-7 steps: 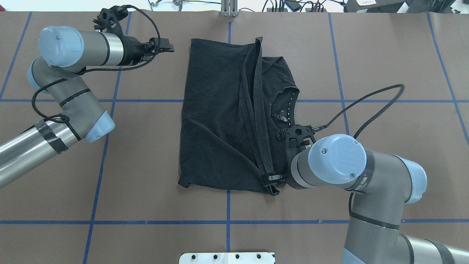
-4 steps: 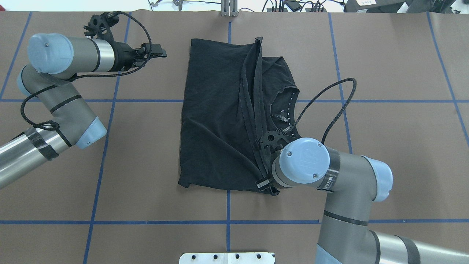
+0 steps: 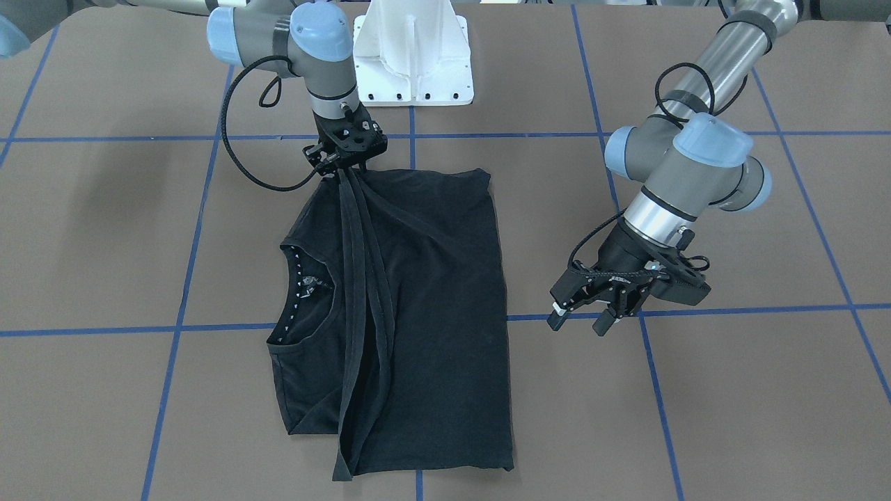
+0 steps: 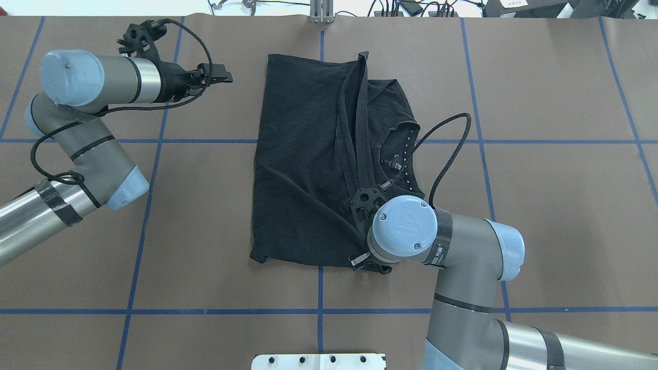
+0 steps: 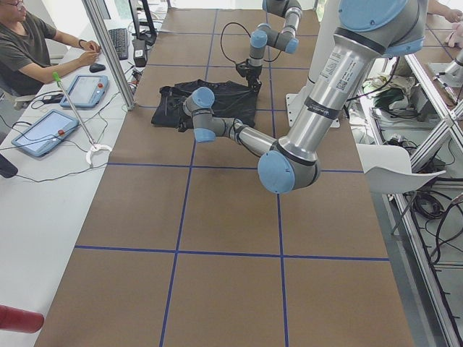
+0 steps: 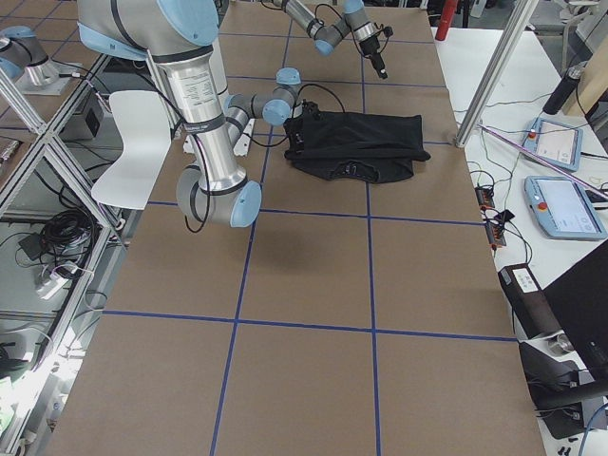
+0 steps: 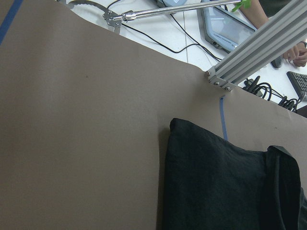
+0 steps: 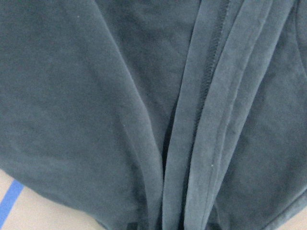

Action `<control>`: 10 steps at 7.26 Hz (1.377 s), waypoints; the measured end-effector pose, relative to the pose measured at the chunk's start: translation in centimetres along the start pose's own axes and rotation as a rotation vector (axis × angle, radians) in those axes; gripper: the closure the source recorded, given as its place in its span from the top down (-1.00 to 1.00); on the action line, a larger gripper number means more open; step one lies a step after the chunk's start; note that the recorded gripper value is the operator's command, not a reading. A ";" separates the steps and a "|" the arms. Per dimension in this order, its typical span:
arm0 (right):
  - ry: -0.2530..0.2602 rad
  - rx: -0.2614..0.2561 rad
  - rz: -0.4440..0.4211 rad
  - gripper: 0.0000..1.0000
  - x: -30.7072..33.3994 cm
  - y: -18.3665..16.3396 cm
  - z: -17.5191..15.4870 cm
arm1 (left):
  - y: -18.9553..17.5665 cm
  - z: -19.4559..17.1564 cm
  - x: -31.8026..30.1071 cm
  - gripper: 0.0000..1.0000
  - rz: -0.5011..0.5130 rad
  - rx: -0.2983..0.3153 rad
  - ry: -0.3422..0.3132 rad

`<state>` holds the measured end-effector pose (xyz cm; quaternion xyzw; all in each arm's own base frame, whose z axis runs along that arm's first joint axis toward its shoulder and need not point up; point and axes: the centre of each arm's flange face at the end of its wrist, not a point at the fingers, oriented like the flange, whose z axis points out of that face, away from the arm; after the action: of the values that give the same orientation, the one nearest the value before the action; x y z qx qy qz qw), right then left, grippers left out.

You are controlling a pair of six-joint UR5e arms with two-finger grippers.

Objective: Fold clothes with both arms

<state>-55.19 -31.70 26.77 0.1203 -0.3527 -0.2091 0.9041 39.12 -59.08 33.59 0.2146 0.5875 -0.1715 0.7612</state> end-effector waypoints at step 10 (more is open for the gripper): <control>0.009 -0.034 0.247 -0.90 7.0 5.5 -2.2 | 0.1 0.0 0.2 1.00 -0.020 0.000 0.003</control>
<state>-47.47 -29.89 31.31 0.0616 -0.3573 -0.1013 0.9264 39.22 -59.03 33.44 0.2088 0.5908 -0.1789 0.7585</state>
